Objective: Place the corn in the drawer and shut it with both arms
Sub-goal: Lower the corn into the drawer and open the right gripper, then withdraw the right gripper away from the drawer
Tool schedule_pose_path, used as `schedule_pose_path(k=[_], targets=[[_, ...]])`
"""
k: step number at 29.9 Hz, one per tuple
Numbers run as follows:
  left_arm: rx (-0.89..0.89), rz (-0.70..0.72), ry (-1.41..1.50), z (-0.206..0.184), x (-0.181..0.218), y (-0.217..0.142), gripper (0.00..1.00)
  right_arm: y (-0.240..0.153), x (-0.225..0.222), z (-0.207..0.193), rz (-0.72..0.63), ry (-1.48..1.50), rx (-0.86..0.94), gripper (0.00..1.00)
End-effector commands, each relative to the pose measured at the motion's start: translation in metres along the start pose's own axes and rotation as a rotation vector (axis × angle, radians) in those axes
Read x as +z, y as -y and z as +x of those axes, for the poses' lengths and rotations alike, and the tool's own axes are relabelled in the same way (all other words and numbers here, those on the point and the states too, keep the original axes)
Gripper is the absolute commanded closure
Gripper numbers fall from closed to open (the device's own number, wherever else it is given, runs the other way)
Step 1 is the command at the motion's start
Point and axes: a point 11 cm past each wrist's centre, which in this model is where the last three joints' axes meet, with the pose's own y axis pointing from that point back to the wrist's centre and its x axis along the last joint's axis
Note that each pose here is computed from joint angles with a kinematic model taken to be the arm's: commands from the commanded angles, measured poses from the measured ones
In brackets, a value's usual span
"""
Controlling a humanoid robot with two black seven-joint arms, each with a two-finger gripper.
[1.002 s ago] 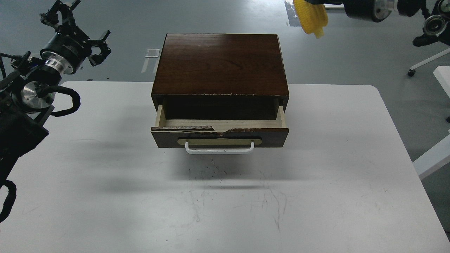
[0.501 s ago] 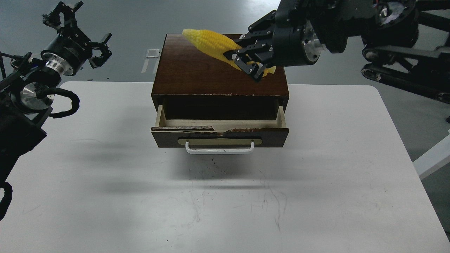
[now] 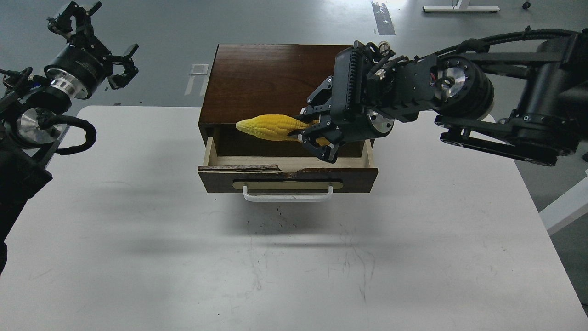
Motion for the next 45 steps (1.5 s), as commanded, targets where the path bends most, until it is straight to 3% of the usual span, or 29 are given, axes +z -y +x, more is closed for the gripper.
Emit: schedule_pose_path(k=[1, 9, 21, 24, 29, 37, 45], targets=[[0.006, -0.02, 0.004, 0.003, 0.005, -0.002, 0.02, 0.001, -0.001, -0.002, 0.004, 0.004, -0.002, 0.56], [0.009, -0.044, 0.009, 0.005, 0.012, -0.002, 0.02, 0.008, -0.009, -0.003, 0.027, 0.013, 0.0, 0.38], [0.01, -0.045, 0.011, 0.005, 0.013, -0.002, 0.02, 0.002, 0.0, 0.002, 0.0, 0.041, 0.032, 0.34], [0.011, -0.046, 0.013, 0.006, 0.015, -0.003, 0.02, -0.017, 0.021, 0.013, -0.067, 0.066, 0.089, 0.26], [0.007, -0.055, 0.028, 0.009, 0.027, -0.006, 0.02, -0.066, 0.059, 0.032, -0.154, 0.303, 0.268, 0.05], [-0.135, 0.014, 0.141, -0.024, 0.029, -0.005, 0.03, -0.139, 0.093, 0.002, -0.246, 0.715, 0.438, 0.01], [-0.375, 0.073, 0.345, -0.087, 0.032, -0.007, 0.05, -0.214, 0.124, -0.022, -0.259, 1.312, 0.8, 0.0]])
